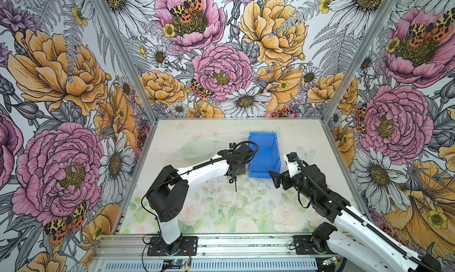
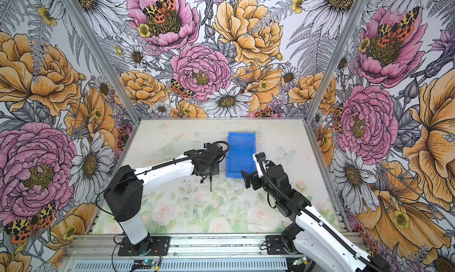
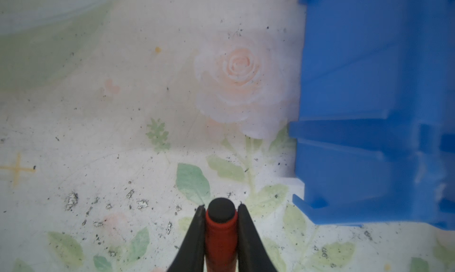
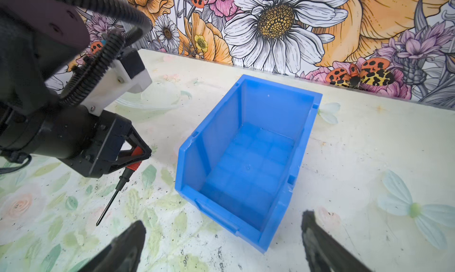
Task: Put the screwdriver in the bin
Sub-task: 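Lift the screwdriver with the left gripper and carry it over the blue bin, then lower the screwdriver into the blue bin and open the left gripper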
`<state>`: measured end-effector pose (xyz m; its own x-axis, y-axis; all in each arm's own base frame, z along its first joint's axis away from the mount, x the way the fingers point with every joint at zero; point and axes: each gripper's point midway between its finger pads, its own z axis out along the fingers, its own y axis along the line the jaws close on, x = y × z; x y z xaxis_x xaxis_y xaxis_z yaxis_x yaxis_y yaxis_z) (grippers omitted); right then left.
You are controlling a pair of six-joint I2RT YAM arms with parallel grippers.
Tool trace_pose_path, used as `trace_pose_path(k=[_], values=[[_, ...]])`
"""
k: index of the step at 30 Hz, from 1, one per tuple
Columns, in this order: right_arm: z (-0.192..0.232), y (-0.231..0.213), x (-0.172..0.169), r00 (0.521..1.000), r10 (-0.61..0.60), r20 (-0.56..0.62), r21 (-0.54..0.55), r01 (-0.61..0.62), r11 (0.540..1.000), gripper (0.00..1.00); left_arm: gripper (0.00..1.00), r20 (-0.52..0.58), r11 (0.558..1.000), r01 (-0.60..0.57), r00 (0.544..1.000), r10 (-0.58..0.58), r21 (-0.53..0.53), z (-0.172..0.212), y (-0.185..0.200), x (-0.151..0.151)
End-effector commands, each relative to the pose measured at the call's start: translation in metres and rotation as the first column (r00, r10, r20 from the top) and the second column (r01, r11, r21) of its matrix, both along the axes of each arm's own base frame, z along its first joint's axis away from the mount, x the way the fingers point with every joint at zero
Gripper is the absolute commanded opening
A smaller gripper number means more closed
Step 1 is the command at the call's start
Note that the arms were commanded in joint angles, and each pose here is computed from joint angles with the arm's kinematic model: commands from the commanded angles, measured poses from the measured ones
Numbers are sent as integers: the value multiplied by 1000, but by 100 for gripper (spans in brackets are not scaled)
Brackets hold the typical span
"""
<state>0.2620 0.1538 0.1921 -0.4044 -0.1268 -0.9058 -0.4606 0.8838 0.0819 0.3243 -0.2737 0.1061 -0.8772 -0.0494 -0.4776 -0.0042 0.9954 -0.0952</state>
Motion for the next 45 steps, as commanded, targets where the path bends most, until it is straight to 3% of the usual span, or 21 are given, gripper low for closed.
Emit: trace_pose_path(k=[1, 14, 20, 36, 45], values=[[21, -7, 7, 999, -51, 18, 31, 50, 998, 100, 0, 46, 999, 49, 998, -50, 23, 9, -10, 21], [15, -26, 1, 995, -102, 11, 22, 101, 995, 100, 0, 154, 986, 139, 980, -124, -90, 61, -69, 70], [16, -34, -2, 992, -128, 22, 40, 127, 991, 100, 0, 177, 980, 148, 976, -124, -133, 68, -93, 86], [16, -42, -4, 987, -155, 31, 50, 153, 987, 99, 0, 128, 969, 126, 987, -100, -212, 21, -146, 119], [13, -44, -3, 986, -165, 23, 49, 163, 985, 99, 0, 101, 979, 125, 989, -110, -159, -12, -154, 121]])
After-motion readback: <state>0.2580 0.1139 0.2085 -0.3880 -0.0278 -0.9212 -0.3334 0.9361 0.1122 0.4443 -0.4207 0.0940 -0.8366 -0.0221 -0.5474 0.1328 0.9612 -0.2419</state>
